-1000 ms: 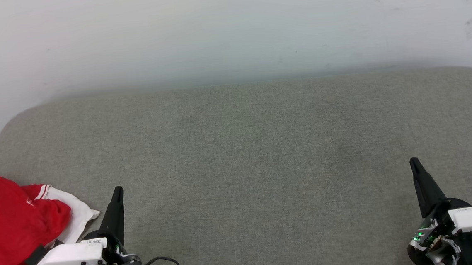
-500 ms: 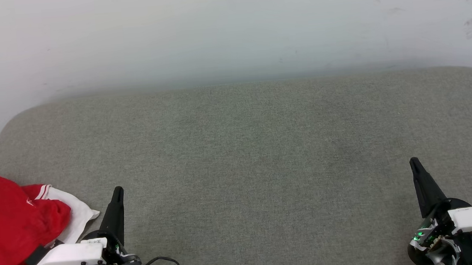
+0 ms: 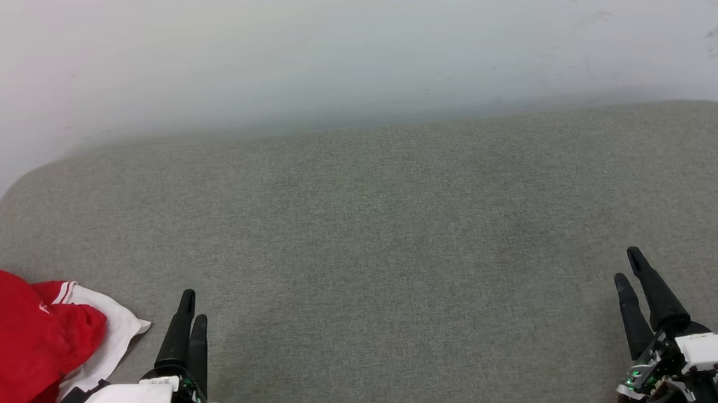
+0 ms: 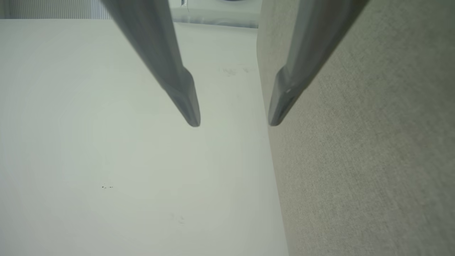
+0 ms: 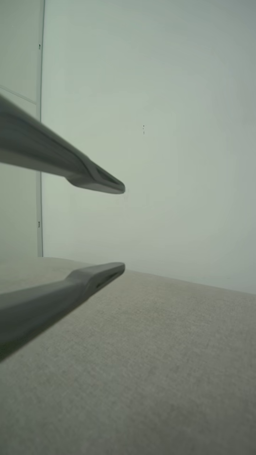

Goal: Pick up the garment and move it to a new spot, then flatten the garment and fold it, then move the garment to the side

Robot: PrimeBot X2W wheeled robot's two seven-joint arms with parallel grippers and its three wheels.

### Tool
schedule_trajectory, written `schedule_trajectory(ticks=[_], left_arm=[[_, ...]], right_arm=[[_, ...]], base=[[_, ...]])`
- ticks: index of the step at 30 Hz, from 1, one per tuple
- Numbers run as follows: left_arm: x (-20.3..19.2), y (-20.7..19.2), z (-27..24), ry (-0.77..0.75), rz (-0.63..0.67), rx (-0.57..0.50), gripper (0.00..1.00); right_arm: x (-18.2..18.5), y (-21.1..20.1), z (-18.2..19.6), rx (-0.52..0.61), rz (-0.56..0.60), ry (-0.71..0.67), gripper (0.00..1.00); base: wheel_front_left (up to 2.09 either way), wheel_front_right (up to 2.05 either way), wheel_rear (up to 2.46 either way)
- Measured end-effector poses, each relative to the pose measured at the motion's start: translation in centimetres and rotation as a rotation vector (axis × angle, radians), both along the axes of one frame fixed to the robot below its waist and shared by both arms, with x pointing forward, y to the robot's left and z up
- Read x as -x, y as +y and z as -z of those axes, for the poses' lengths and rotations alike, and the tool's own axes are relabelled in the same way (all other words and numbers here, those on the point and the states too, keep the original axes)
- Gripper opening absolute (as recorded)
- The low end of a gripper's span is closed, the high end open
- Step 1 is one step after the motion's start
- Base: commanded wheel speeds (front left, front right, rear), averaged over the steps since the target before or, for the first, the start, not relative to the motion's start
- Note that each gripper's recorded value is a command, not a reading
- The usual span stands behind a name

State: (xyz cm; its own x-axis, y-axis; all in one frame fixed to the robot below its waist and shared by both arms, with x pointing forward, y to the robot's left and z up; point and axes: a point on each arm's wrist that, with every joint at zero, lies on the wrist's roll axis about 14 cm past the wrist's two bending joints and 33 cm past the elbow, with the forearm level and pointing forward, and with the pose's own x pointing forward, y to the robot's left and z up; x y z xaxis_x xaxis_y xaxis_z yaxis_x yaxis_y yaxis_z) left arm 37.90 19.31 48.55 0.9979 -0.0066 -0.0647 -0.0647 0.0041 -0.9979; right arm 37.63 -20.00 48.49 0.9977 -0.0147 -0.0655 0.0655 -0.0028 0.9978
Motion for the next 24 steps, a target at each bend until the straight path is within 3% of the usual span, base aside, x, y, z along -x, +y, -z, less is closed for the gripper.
schedule_trajectory(ticks=[12,19,24], left_arm=[[-0.5,-1.5,-2.2,-0.07,0.016,-0.06,1.0],[-0.6,-2.1,-3.9,-0.123,0.027,-0.192,1.0],[-0.7,-2.2,-5.0,-0.161,0.025,-0.321,1.0]], right_arm=[[-0.2,0.3,-2.1,0.044,0.019,-0.066,1.0],[-0.1,0.3,-2.9,0.136,0.029,-0.088,1.0],[-0.2,0.3,-3.6,0.277,0.028,-0.106,1.0]], base=[[0.0,0.0,0.0],[0.0,0.0,0.0],[0.0,0.0,0.0]])
